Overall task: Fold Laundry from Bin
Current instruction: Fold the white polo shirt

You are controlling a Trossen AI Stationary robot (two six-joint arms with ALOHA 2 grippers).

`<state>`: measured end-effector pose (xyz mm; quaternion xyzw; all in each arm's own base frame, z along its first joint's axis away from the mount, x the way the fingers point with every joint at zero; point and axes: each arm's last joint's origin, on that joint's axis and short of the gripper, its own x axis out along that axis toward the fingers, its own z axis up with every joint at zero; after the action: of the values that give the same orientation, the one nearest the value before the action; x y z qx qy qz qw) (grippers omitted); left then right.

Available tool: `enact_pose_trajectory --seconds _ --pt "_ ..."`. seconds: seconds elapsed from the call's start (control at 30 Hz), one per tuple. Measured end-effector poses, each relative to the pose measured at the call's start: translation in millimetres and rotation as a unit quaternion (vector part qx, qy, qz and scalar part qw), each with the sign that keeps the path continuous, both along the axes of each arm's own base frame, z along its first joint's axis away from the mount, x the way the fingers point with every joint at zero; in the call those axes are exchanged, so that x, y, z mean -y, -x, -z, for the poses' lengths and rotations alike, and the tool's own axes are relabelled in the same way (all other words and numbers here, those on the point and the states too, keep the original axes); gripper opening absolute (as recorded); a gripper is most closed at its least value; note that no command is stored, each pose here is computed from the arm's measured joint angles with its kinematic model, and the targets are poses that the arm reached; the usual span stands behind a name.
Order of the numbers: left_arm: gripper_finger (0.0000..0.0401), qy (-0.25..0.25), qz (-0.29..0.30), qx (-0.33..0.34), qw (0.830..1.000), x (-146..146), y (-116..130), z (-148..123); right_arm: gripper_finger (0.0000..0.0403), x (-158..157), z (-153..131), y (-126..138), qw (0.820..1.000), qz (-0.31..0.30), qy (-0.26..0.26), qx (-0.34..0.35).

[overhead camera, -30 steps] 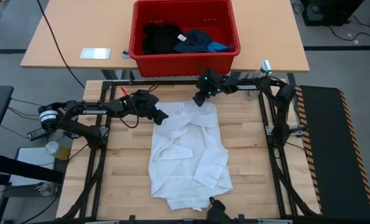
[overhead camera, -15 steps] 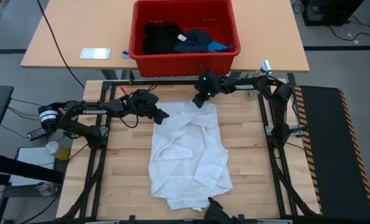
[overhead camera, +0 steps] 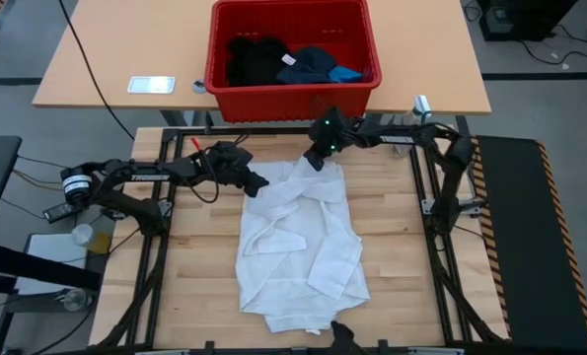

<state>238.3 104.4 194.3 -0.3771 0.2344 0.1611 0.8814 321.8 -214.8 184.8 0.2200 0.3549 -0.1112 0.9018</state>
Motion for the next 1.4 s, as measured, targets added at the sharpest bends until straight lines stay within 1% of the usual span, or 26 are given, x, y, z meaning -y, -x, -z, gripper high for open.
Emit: enact_pose_trajectory --seconds 0.17,0.27,0.43,0.57,0.67,0.73,0.8,0.87,0.93,1.03,1.1,1.17,1.27,1.33,1.4 --pt "0.0142 -0.004 0.01 -0.001 1.0 0 0 0 0.0002 -28 -20 9 0.998 -0.052 -0.013 -0.038" --pt "0.0142 -0.004 0.011 -0.001 1.0 0 0 0 0.0002 -48 -27 12 0.994 -0.088 -0.031 -0.061" --pt "0.0142 -0.003 0.011 -0.002 1.0 1 0 0 0.0002 -83 -44 10 0.988 -0.133 -0.035 -0.067" --pt "0.0142 -0.002 0.01 -0.002 1.0 1 0 0 0.0003 -110 -47 5 0.983 -0.154 -0.052 -0.083" --pt "0.0142 0.006 0.015 0.008 1.0 2 1 -4 0.0003 -127 -45 3 0.979 -0.158 -0.071 -0.105" --pt "0.0142 0.0 0.022 0.013 1.0 3 -2 -12 0.0003 -140 -44 0 0.976 -0.167 -0.072 -0.116" --pt "0.0142 -0.007 0.034 0.005 0.999 6 -4 -18 0.0003 -152 -43 -1 0.973 -0.176 -0.081 -0.122" --pt "0.0142 -0.022 0.039 0.002 0.999 8 -8 -25 0.0003 -166 -43 -2 0.969 -0.187 -0.091 -0.134" --pt "0.0142 -0.033 0.044 -0.021 0.998 10 -8 -28 0.0004 -179 -42 -3 0.966 -0.197 -0.08 -0.146" --pt "0.0142 -0.059 0.035 -0.045 0.997 13 -9 -28 0.0007 -195 -33 -7 0.969 -0.188 -0.02 -0.162" --pt "0.0142 -0.059 0.025 -0.07 0.995 14 -6 -25 0.0018 -201 -22 -8 0.968 -0.172 0.016 -0.182" --pt "0.0142 -0.048 0.016 -0.095 0.994 13 -3 -21 0.0037 -203 -16 -9 0.969 -0.171 0.025 -0.175" --pt "0.0142 -0.027 -0.003 -0.133 0.991 14 3 -16 0.0079 -204 -6 -5 0.971 -0.173 0.007 -0.168" --pt "0.0142 -0.008 -0.016 -0.153 0.988 16 6 -13 0.0109 -204 -2 -3 0.968 -0.177 -0.004 -0.177" --pt "0.0142 -0.006 -0.033 -0.165 0.986 20 6 -11 0.0135 -202 -4 -1 0.965 -0.189 -0.033 -0.177"
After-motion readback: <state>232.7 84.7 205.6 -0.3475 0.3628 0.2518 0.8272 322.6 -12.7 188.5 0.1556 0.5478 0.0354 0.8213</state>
